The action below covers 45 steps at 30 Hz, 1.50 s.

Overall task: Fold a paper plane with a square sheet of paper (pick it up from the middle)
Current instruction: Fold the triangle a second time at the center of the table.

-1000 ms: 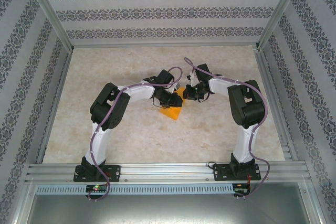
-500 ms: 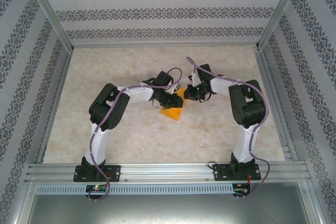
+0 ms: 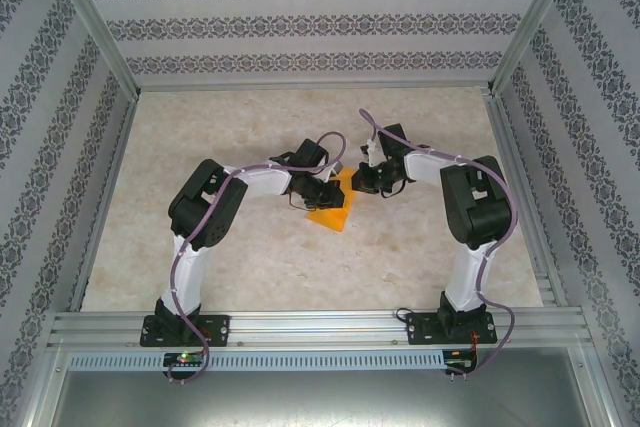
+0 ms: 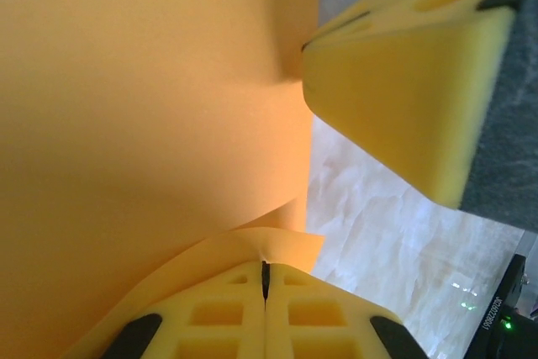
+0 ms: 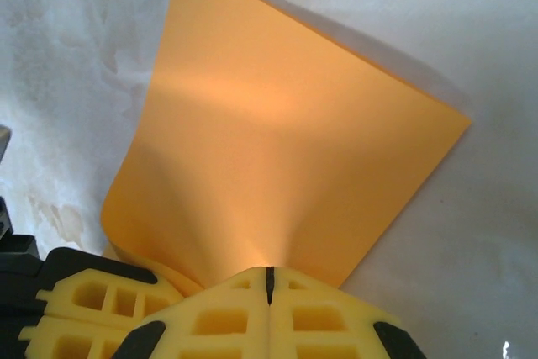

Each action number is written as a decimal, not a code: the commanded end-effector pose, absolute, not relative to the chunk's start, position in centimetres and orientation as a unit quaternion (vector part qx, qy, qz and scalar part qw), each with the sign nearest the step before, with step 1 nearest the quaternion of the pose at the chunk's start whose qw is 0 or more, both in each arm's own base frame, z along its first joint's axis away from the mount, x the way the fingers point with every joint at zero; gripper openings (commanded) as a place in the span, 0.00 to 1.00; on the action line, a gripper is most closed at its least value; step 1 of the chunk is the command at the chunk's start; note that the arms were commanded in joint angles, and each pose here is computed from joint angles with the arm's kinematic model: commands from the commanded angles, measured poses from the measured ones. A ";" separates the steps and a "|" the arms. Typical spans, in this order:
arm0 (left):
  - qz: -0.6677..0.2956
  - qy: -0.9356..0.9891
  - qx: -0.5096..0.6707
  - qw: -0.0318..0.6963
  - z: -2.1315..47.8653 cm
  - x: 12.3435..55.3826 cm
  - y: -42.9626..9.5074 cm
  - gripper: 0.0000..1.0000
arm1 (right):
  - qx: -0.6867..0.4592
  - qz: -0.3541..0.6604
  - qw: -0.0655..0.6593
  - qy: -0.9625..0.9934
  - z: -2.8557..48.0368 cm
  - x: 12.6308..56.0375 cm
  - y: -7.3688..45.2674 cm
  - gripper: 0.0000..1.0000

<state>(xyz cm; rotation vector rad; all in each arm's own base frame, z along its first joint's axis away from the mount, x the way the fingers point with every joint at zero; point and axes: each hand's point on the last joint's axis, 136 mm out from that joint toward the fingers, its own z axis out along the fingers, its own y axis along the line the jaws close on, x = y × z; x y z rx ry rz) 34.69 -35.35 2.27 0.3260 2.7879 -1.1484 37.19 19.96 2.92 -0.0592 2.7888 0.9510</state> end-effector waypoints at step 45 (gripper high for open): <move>-0.448 0.885 0.106 0.074 6.0 34.9 -36.4 0.00 | -0.013 0.276 0.032 0.961 0.0 31.9 19.8 0.00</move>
